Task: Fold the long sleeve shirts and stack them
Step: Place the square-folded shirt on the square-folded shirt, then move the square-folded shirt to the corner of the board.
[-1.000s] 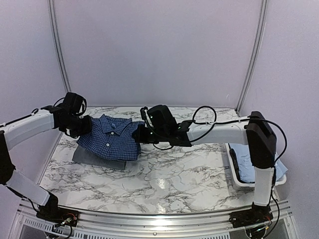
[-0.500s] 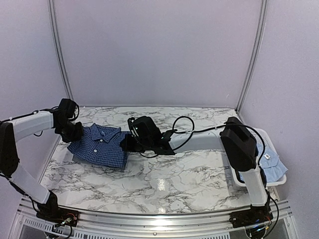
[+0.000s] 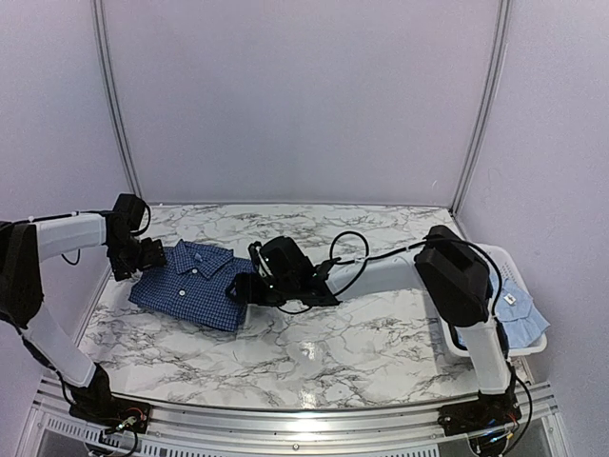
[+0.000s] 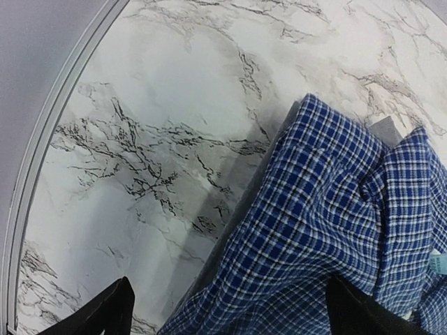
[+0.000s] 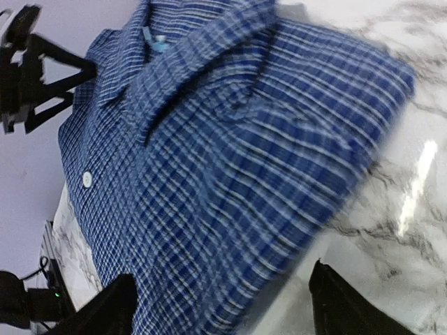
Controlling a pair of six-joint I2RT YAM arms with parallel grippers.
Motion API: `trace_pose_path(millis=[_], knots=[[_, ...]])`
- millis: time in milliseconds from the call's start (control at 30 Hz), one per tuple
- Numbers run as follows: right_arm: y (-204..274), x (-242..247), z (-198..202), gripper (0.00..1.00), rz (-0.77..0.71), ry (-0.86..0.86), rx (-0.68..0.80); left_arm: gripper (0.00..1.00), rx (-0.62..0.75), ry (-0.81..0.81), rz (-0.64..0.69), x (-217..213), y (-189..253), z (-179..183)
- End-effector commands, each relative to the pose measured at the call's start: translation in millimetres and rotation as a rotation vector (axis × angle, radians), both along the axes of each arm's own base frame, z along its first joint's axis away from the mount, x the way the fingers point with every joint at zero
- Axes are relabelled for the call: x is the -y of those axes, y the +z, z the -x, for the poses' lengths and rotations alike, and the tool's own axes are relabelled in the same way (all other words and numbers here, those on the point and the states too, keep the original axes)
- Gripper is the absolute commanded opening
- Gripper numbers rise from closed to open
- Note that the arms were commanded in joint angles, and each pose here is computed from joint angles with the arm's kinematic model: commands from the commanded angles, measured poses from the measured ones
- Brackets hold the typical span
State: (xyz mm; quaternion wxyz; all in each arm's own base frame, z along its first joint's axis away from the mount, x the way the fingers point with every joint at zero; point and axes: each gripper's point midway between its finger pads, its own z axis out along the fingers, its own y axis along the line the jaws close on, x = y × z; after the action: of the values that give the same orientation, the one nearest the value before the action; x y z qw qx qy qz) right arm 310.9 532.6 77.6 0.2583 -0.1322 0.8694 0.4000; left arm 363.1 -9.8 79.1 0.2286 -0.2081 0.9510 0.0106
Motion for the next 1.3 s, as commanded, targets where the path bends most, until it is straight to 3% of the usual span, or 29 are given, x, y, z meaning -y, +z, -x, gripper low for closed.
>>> trace_pose_path(millis=[0,67,367,833,1267], knots=[[44,26,-12,0.92,-0.013,-0.015,0.077,0.99,0.112,-0.009,0.033,7,36,-8],[49,41,-17,0.99,0.011,-0.032,0.092,0.99,0.144,-0.035,0.059,18,49,-8],[69,108,-28,0.98,0.079,-0.112,0.162,0.99,0.234,-0.200,0.197,113,88,6],[77,194,-35,0.98,0.184,-0.272,0.203,0.99,0.136,-0.487,0.348,302,57,42],[76,232,-29,0.98,0.204,-0.339,0.208,0.99,-0.001,-0.492,0.340,331,-14,14]])
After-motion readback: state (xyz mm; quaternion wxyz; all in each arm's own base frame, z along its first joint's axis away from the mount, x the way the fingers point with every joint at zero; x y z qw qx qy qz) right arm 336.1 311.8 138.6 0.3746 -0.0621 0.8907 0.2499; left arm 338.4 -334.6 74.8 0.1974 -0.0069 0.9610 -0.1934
